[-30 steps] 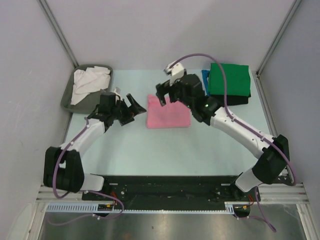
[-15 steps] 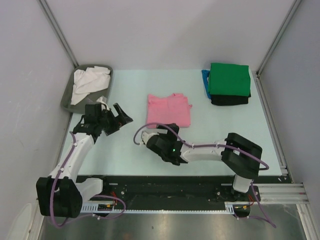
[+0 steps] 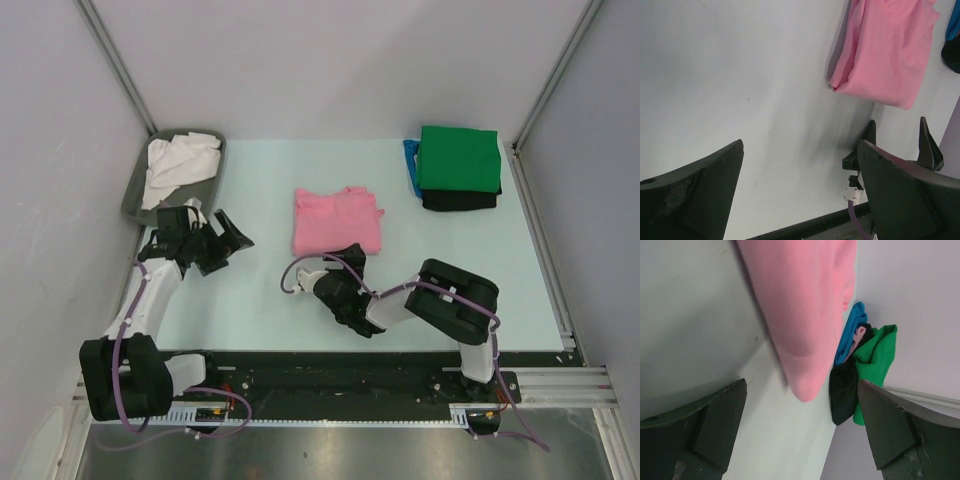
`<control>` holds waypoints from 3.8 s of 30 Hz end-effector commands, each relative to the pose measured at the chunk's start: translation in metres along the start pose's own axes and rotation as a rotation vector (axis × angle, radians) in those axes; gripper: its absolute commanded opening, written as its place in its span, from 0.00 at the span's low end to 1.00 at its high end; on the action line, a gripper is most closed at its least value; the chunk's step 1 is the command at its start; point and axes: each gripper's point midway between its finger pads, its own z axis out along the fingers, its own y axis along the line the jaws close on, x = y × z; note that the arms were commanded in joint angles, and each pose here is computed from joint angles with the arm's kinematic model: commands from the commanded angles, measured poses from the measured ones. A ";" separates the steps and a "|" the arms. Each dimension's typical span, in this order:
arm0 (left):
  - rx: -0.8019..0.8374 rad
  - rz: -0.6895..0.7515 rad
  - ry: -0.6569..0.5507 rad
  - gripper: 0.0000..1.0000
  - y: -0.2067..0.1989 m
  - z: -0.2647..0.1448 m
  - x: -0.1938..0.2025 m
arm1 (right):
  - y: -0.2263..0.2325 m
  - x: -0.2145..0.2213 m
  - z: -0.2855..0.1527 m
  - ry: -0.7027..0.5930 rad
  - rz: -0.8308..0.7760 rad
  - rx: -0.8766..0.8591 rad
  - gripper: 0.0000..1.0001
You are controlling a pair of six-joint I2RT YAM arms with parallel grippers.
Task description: Fold and stack the t-shirts
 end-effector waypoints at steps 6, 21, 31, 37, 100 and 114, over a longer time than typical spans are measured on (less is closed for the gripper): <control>0.029 0.029 0.018 1.00 -0.001 0.010 -0.006 | 0.010 -0.034 0.039 -0.169 0.019 -0.028 1.00; -0.004 -0.018 0.068 1.00 0.008 0.027 -0.003 | 0.020 -0.041 0.082 -0.175 0.073 -0.204 0.34; 0.124 -0.063 0.129 1.00 -0.004 0.032 0.023 | 0.011 -0.025 0.065 -0.135 0.199 -0.240 0.00; 0.277 -0.179 0.247 1.00 -0.023 0.039 0.070 | -0.007 -0.034 0.024 -0.177 0.206 -0.200 0.00; 0.636 -0.261 0.509 0.40 -0.182 0.113 0.135 | -0.009 -0.024 -0.112 -0.275 0.318 -0.175 0.00; 0.628 -0.032 0.435 0.00 -0.253 0.128 0.080 | -0.079 0.034 -0.142 0.012 0.807 0.211 1.00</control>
